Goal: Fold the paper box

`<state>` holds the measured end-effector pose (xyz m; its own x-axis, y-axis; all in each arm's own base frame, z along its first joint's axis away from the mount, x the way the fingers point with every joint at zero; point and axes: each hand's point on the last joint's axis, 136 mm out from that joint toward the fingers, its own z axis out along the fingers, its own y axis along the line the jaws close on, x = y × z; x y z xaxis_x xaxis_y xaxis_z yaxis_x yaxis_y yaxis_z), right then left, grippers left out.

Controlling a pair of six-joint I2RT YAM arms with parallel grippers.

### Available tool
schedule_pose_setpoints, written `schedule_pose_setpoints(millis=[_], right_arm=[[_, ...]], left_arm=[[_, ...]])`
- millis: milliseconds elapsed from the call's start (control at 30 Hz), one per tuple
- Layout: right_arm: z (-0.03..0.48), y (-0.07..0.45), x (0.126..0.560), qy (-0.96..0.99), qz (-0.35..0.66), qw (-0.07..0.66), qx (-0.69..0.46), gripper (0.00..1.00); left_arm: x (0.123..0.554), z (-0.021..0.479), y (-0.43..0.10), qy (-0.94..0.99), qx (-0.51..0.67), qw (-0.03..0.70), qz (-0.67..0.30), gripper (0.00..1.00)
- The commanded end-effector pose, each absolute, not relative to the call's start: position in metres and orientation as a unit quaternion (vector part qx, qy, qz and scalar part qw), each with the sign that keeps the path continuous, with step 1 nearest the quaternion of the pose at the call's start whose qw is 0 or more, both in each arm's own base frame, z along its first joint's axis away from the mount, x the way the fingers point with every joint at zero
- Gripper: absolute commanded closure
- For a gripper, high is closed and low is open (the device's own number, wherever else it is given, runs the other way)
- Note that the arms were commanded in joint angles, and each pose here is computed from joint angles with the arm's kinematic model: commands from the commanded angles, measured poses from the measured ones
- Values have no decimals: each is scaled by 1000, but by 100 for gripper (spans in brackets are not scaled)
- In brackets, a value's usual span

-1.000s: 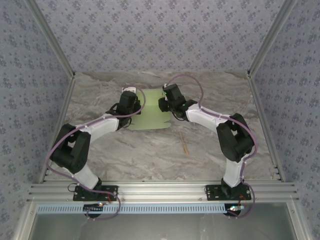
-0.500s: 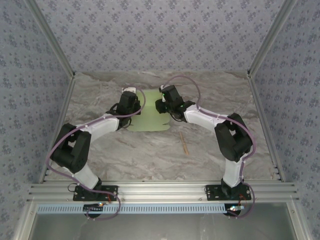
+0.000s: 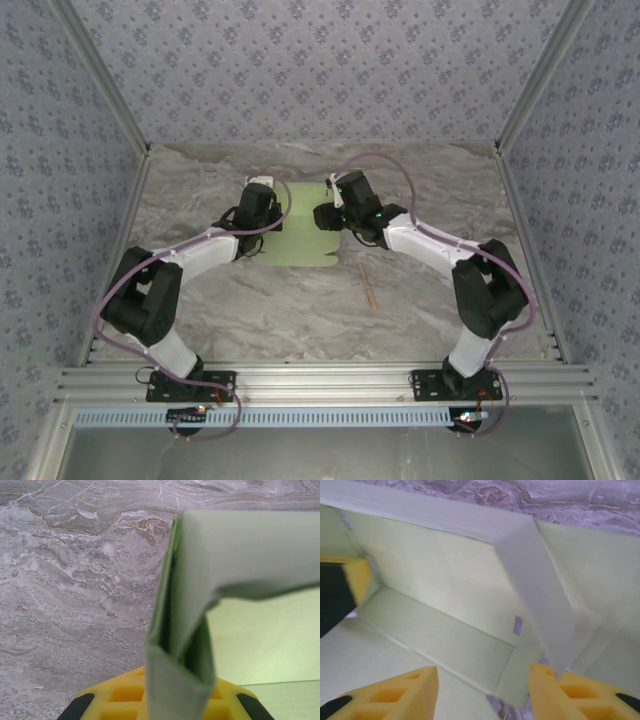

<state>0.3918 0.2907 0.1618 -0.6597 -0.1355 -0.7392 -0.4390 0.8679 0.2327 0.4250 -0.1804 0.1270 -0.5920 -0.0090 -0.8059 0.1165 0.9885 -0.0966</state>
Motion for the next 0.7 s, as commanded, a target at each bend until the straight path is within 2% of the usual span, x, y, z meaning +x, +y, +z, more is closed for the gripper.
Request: schedule_pose_setpoints(millis=[0, 33, 200, 433, 533, 667], right_arm=[[188, 273, 376, 880, 199, 385, -192, 45], [181, 263, 368, 884, 198, 374, -198, 44], [206, 219, 361, 873, 197, 392, -214, 41], [203, 138, 411, 877, 245, 397, -116, 43], [191, 141, 424, 871, 277, 383, -131, 47], [184, 178, 427, 852, 326, 360, -197, 47]], left_arm=[[429, 133, -181, 886, 27, 456, -82, 100], [429, 135, -180, 885, 28, 458, -81, 100], [427, 141, -179, 881, 30, 462, -99, 100], [422, 152, -183, 876, 29, 462, -135, 100], [421, 158, -185, 873, 30, 465, -145, 100], [419, 164, -189, 870, 33, 467, -159, 100]])
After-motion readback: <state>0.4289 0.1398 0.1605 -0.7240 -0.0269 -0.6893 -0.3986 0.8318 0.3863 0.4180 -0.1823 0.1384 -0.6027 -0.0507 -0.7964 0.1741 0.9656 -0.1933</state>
